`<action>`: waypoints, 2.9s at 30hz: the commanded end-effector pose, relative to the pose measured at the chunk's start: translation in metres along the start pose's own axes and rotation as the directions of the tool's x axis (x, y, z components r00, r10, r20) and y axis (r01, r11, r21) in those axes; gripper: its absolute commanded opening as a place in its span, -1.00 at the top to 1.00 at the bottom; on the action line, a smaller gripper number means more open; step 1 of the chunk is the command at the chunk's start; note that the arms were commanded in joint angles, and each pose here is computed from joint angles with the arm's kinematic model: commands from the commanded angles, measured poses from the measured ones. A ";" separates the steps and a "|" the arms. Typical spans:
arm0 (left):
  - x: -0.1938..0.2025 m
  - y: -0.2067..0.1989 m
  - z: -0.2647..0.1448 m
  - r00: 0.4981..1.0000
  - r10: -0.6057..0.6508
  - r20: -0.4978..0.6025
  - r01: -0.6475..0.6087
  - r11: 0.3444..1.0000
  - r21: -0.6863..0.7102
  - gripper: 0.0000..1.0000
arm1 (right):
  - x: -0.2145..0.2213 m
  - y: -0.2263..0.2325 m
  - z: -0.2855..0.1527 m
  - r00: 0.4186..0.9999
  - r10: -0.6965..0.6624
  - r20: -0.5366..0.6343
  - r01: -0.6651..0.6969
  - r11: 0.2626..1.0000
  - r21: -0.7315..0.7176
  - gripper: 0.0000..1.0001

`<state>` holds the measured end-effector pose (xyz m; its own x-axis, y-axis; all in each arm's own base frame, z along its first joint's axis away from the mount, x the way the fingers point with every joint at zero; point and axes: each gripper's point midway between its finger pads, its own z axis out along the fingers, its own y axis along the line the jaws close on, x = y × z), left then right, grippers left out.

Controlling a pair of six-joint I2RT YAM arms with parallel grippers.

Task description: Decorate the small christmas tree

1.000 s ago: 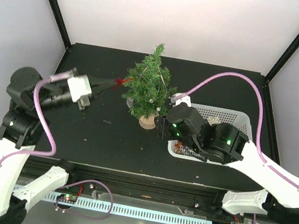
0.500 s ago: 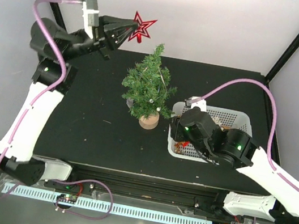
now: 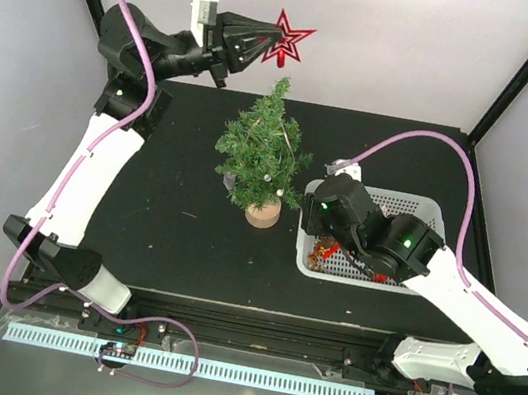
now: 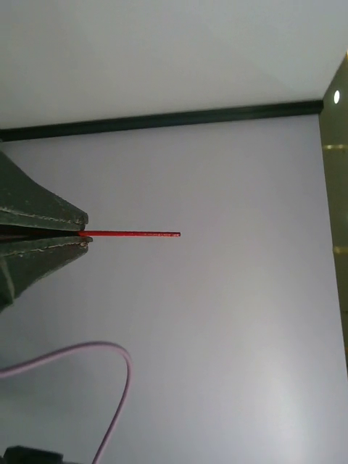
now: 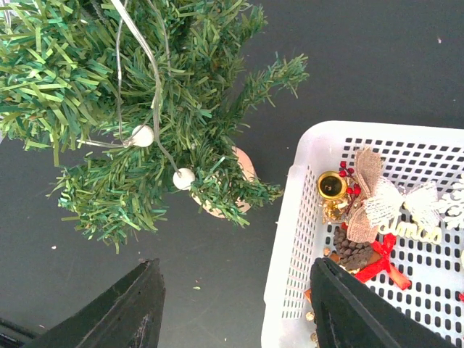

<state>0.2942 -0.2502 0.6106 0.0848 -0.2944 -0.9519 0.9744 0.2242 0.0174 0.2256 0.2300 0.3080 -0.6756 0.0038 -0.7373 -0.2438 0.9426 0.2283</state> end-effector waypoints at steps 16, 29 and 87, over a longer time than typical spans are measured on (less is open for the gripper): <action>0.023 -0.004 0.039 0.982 0.173 -0.077 -0.173 0.985 0.008 0.97 | 0.005 -0.010 0.015 1.000 0.013 -0.004 -0.013 1.000 -0.013 -0.12; 0.038 0.014 0.039 0.964 0.218 -0.150 -0.232 0.969 -0.083 0.97 | 0.016 -0.018 0.027 0.999 0.024 -0.038 -0.024 1.000 -0.008 -0.11; 0.053 0.008 0.024 0.966 0.161 -0.201 -0.187 0.975 -0.120 0.97 | 0.032 -0.021 0.040 0.995 0.041 -0.087 -0.041 0.999 -0.007 -0.10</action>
<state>0.3113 -0.2811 0.5694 0.2126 -0.0503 -0.9758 0.8993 0.4008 0.1753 0.2348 0.2249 0.2535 -0.7488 -0.0116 -0.6627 -0.2345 0.9398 0.2486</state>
